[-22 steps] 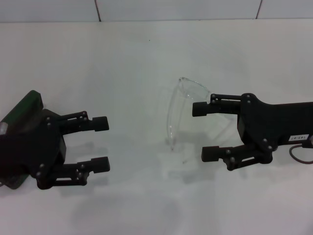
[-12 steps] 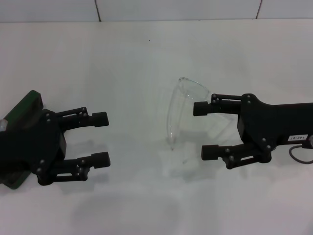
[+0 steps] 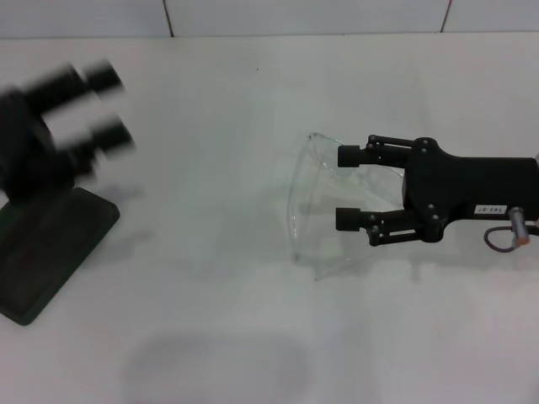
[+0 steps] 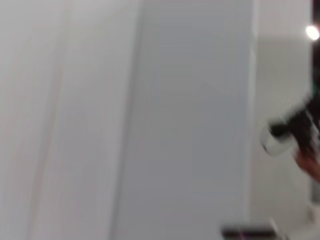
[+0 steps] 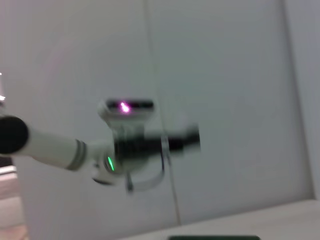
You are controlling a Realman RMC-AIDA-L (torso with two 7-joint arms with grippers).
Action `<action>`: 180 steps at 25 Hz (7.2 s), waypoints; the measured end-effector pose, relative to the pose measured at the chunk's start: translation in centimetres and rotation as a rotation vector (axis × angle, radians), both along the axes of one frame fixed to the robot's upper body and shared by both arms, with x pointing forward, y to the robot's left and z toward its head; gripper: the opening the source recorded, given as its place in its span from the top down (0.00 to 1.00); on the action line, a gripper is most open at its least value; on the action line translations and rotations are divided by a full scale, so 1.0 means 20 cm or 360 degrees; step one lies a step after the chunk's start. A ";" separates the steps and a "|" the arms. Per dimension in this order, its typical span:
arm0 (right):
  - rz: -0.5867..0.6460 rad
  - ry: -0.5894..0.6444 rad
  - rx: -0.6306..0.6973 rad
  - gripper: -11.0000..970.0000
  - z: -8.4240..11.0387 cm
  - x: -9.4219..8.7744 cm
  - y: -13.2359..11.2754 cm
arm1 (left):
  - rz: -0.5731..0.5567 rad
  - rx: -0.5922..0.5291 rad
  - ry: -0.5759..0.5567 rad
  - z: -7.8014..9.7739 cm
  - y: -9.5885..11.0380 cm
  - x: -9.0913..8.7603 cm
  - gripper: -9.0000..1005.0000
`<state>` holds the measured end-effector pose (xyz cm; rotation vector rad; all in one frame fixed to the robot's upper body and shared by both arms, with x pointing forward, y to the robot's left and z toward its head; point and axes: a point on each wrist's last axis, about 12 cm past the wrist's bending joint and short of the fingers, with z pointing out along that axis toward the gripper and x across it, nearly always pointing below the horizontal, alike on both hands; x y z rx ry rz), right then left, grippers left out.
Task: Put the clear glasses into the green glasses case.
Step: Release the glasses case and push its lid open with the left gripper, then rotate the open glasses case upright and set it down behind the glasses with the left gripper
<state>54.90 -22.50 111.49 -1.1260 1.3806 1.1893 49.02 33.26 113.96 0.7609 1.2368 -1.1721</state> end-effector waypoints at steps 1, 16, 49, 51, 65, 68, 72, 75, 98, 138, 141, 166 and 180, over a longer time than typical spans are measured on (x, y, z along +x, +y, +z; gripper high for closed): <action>-0.0011 0.0001 -0.0006 0.11 0.00 0.00 0.00 | 0.0029 -0.0028 -0.0003 0.03 0.01 0.02 0.22; -0.0305 0.0069 0.0143 0.11 -0.07 -0.07 -0.15 | 0.0561 0.0977 0.0147 0.35 -0.01 0.18 0.24; -0.0357 0.0060 0.0009 0.11 -0.08 0.02 -0.10 | 0.0939 0.1841 0.0770 0.25 0.04 0.18 0.39; -0.0367 0.0057 0.0001 0.11 -0.08 0.02 -0.10 | 0.0933 0.1845 0.0773 0.24 0.04 0.18 0.39; -0.0409 0.0022 -0.0036 0.11 -0.08 0.06 -0.10 | 0.0877 0.2026 0.0898 0.15 0.00 0.21 0.39; -0.0417 0.0020 -0.0042 0.11 -0.08 0.07 -0.10 | 0.0885 0.2063 0.0914 0.14 0.00 0.21 0.39; -0.0415 0.0016 -0.0043 0.11 -0.07 0.07 -0.09 | 0.0884 0.2070 0.0914 0.14 0.00 0.21 0.39; -0.0415 0.0014 -0.0044 0.11 -0.07 0.07 -0.09 | 0.0885 0.2080 0.0922 0.14 0.00 0.21 0.39; -0.0459 0.0015 -0.0035 0.11 -0.08 0.07 -0.12 | 0.0798 0.2123 0.0710 0.26 -0.16 0.21 0.79; -0.1189 -0.0195 0.0565 0.11 -0.07 -0.43 -0.75 | -0.0104 0.2237 -0.0475 0.21 -0.99 0.41 0.76; -0.1188 -0.0196 0.0567 0.11 -0.07 -0.43 -0.75 | -0.0121 0.2246 -0.0505 0.18 -1.02 0.40 0.76; -0.1199 -0.0192 0.0585 0.12 -0.09 -0.47 -0.75 | 0.0034 0.2315 -0.0495 0.10 -1.05 0.41 0.73; -0.1202 -0.0199 0.0581 0.12 -0.10 -0.48 -0.75 | 0.0063 0.2296 -0.0455 0.10 -1.06 0.40 0.71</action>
